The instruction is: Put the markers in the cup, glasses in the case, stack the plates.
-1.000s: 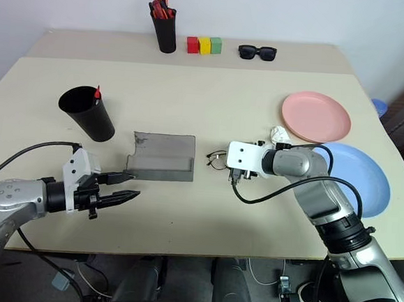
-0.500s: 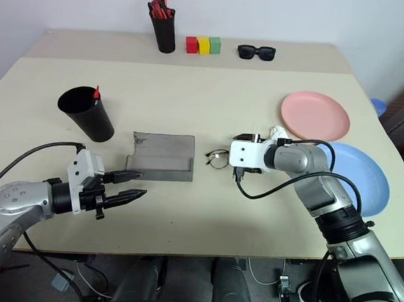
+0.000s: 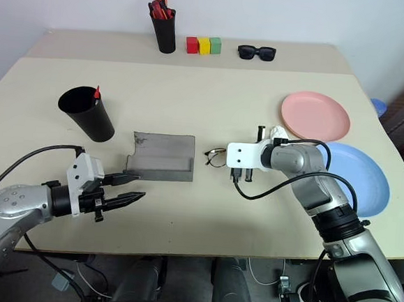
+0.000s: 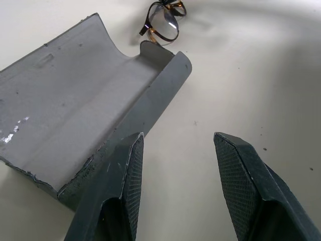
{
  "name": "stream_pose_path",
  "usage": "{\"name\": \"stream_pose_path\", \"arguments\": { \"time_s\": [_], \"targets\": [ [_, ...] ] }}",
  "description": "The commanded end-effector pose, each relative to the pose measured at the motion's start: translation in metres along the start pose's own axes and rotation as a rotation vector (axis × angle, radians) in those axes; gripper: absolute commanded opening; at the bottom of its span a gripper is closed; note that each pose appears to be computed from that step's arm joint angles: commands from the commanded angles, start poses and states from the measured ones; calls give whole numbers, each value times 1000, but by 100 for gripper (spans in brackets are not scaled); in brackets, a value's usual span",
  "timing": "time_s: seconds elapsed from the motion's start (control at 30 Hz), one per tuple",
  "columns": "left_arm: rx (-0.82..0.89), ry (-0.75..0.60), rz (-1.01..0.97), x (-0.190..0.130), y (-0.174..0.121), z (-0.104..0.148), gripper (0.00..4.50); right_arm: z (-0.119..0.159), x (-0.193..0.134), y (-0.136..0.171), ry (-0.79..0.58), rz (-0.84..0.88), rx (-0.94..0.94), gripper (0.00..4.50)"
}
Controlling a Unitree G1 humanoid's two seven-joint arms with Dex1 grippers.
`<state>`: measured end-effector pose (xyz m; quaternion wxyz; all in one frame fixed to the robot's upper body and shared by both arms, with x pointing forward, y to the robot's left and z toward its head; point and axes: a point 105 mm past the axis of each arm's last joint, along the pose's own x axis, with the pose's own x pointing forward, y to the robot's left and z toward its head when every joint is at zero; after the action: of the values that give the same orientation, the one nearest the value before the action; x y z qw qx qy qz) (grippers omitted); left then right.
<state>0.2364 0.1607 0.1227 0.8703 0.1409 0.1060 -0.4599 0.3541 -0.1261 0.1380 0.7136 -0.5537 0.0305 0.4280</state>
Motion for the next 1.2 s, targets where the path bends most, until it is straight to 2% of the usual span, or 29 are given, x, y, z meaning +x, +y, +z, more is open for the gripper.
{"name": "stream_pose_path", "arguments": {
  "time_s": [0.03,0.17,0.27,0.4,0.47,0.53,0.67,0.97,1.2],
  "targets": [
    [17,-11,124,-15,21,0,226,35,-19,-25,-110,-66,58,8],
    [-6,1,255,-42,40,-12,226,88,-29,-39,-269,-63,170,8],
    [-12,54,310,-63,48,-26,226,132,-21,-42,-403,-35,334,8],
    [-20,71,356,-78,55,-29,226,165,5,-30,-410,20,438,8],
    [-15,77,356,-81,54,-28,226,176,19,-14,-396,70,449,8],
    [-11,73,349,-81,51,-26,226,176,30,-6,-361,81,438,8],
    [-16,38,295,-73,38,-18,226,157,45,3,-241,67,411,8],
    [-46,39,240,-63,24,-18,226,133,43,12,-141,62,394,8],
    [-45,40,224,-54,25,-16,226,135,48,9,-137,41,378,8]
  ]
}}
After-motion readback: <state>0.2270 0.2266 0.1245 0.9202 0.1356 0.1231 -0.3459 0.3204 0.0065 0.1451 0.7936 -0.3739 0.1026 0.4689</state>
